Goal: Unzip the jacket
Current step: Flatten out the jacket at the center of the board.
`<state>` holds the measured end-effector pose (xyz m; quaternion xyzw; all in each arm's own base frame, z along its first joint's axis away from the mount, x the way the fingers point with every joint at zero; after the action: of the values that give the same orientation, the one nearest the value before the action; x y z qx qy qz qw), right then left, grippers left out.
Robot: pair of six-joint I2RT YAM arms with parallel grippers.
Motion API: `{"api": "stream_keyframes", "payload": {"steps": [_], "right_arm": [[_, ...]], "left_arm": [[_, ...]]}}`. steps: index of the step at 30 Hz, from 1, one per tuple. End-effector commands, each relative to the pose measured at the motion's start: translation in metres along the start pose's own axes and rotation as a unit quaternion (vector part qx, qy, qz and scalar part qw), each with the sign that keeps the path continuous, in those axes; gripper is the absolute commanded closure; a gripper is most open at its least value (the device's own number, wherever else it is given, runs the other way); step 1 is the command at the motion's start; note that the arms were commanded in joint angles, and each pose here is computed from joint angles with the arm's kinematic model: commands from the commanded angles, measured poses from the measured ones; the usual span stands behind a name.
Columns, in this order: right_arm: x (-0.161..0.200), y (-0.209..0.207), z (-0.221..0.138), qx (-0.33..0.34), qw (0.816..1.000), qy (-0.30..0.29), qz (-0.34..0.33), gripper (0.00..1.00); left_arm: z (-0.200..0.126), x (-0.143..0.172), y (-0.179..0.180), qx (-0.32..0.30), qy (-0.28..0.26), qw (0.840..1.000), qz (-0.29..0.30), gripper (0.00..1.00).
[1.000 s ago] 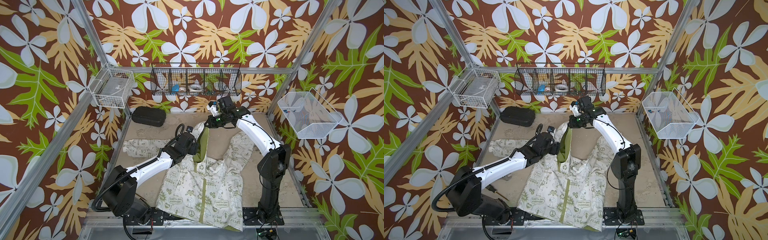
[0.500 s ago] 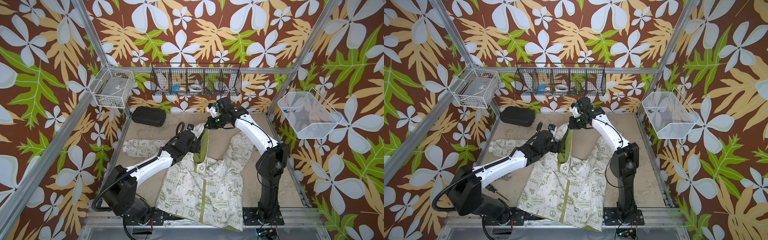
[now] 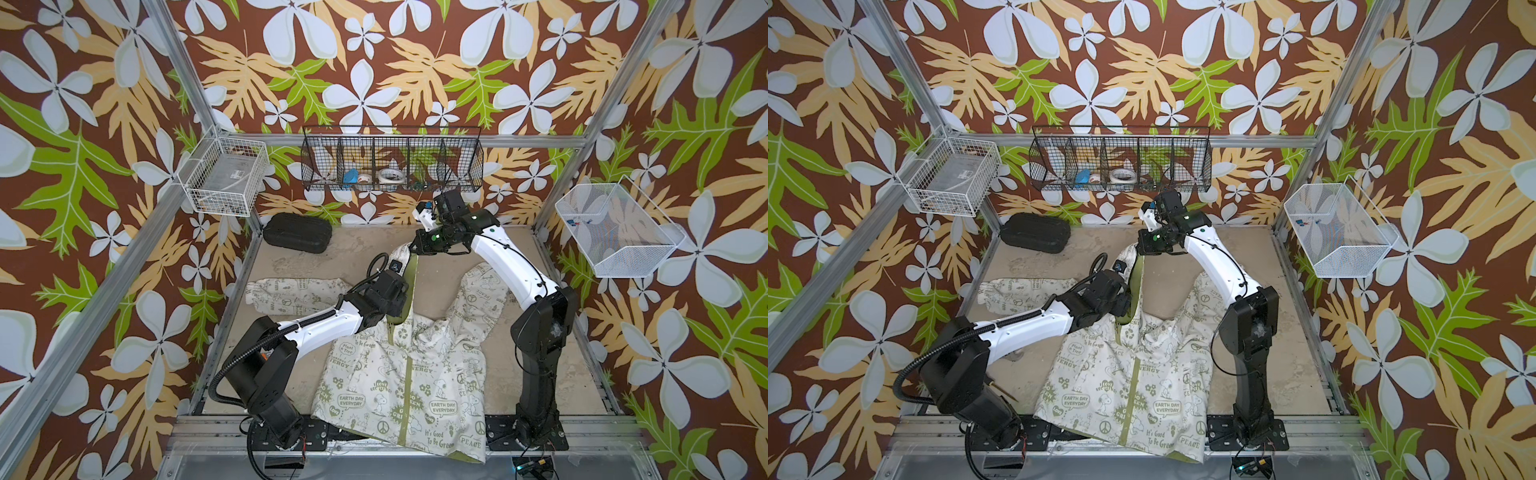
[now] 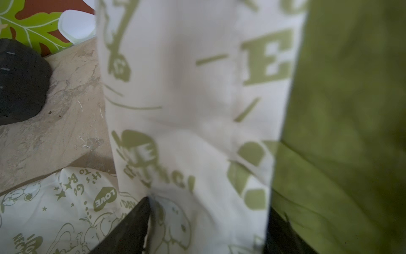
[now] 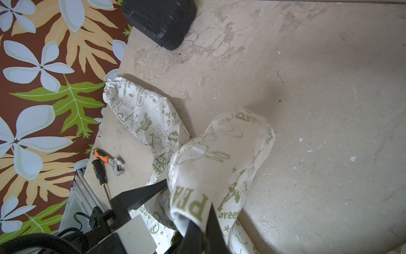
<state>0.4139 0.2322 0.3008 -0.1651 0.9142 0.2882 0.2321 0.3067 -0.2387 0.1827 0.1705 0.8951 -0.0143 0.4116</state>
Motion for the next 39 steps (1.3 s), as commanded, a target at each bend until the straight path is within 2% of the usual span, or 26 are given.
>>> {"api": "stream_keyframes", "payload": {"steps": [1,6,8,9,11,12,15,19,25,35,39], "right_arm": [[0.000,-0.001,-0.005,0.009,1.000,-0.003,-0.006,1.00],[0.000,-0.004,-0.004,0.010,1.000,-0.001,-0.005,0.99],[0.001,-0.004,-0.003,0.010,1.000,0.000,-0.005,0.95],[0.003,-0.005,-0.002,0.012,1.000,0.001,-0.005,0.85],[0.009,-0.011,0.001,0.026,1.000,0.007,-0.001,0.54],[0.015,-0.015,0.003,0.037,0.999,0.014,0.002,0.47],[0.039,-0.026,0.004,0.066,0.998,0.016,0.004,0.37],[0.078,-0.031,-0.003,0.056,0.998,-0.003,0.024,0.32],[0.124,-0.042,0.008,0.036,0.997,-0.004,0.068,0.31],[0.150,-0.038,0.021,-0.044,0.997,-0.052,0.048,0.23],[0.159,-0.042,0.038,-0.055,0.996,-0.050,0.040,0.22]], "left_arm": [[-0.003,-0.008,0.010,-0.056,-0.024,0.998,-0.024,0.43],[-0.009,-0.009,0.013,-0.054,-0.039,0.997,-0.040,0.61],[-0.011,-0.012,0.013,-0.049,-0.046,0.997,-0.046,0.65],[-0.013,-0.013,0.013,-0.046,-0.049,0.996,-0.052,0.69],[-0.016,-0.016,0.014,-0.040,-0.058,0.996,-0.063,0.80],[-0.018,-0.017,0.015,-0.035,-0.061,0.995,-0.069,0.85],[-0.019,-0.020,0.021,-0.027,-0.058,0.994,-0.087,0.90],[-0.019,-0.017,0.031,-0.025,-0.057,0.992,-0.112,0.99],[-0.019,-0.015,0.039,-0.025,-0.057,0.990,-0.129,1.00],[-0.020,-0.022,0.043,-0.015,-0.047,0.987,-0.153,1.00],[-0.020,-0.024,0.046,-0.011,-0.049,0.985,-0.166,1.00]]}}
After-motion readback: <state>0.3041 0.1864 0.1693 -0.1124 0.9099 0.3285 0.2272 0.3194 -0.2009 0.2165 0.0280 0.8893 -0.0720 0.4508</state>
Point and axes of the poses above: each gripper's point midway between its finger pads, its own z axis out along the fingers, its own y axis along the line the jaws close on, x = y × z, the point moved 8 cm from there along -z, back along the fingers, and after that the axes turned 1 degree about -z, right-handed, at the moved point
